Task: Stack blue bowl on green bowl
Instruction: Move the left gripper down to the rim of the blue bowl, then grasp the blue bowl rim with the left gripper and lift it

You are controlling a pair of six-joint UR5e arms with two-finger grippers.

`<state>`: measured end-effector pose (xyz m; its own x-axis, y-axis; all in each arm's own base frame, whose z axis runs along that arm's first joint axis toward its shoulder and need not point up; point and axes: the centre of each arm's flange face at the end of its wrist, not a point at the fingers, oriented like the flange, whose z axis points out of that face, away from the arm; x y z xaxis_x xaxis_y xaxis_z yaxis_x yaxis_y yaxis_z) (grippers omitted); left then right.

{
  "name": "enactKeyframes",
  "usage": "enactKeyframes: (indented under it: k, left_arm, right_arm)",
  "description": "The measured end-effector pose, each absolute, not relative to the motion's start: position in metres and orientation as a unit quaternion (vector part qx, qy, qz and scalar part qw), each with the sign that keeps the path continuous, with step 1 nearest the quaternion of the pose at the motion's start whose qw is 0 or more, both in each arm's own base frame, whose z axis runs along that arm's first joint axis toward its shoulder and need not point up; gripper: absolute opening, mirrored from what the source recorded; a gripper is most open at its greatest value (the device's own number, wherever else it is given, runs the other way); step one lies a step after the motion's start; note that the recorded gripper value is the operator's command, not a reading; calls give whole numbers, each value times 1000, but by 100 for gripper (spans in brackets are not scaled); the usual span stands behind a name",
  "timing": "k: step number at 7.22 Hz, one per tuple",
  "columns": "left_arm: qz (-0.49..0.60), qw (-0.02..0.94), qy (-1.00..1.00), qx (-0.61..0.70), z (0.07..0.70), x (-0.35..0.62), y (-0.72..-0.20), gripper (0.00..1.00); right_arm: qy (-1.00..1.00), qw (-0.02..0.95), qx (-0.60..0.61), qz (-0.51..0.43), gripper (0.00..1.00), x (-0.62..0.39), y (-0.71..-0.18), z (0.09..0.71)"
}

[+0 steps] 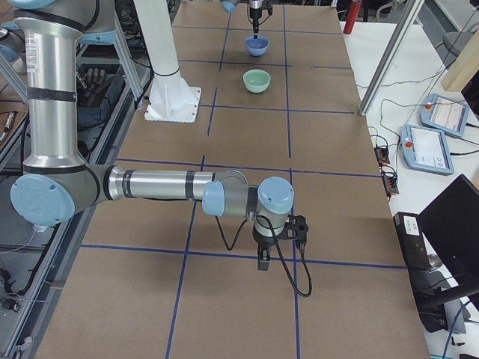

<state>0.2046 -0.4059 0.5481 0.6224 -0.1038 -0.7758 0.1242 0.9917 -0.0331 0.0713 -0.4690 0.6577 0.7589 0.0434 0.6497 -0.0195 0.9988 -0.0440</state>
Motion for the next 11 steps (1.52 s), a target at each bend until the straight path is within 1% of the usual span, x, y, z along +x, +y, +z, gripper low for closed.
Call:
enactKeyframes:
  k: [2,4,7,8,9,11]
  left_arm:
    - [-96,894,437,4,484,198,-400,0]
    - [-155,877,454,-20,404,217,-410,0]
    - [-205,853,471,-94,296,322,-402,0]
    - [-216,852,465,-106,275,356,-396,0]
    - [-227,852,457,-114,266,383,-394,0]
    - [-242,854,445,-119,265,409,-398,0]
  right_arm:
    - [-347,938,-17,17,100,71,-469,658]
    - [-347,938,-17,17,100,71,-469,658]
    - [-347,938,-17,17,100,71,-469,658]
    - [-347,938,-17,17,100,71,-469,657]
    - [-347,938,-17,17,100,71,-469,657]
    - [-347,938,-17,17,100,71,-469,658]
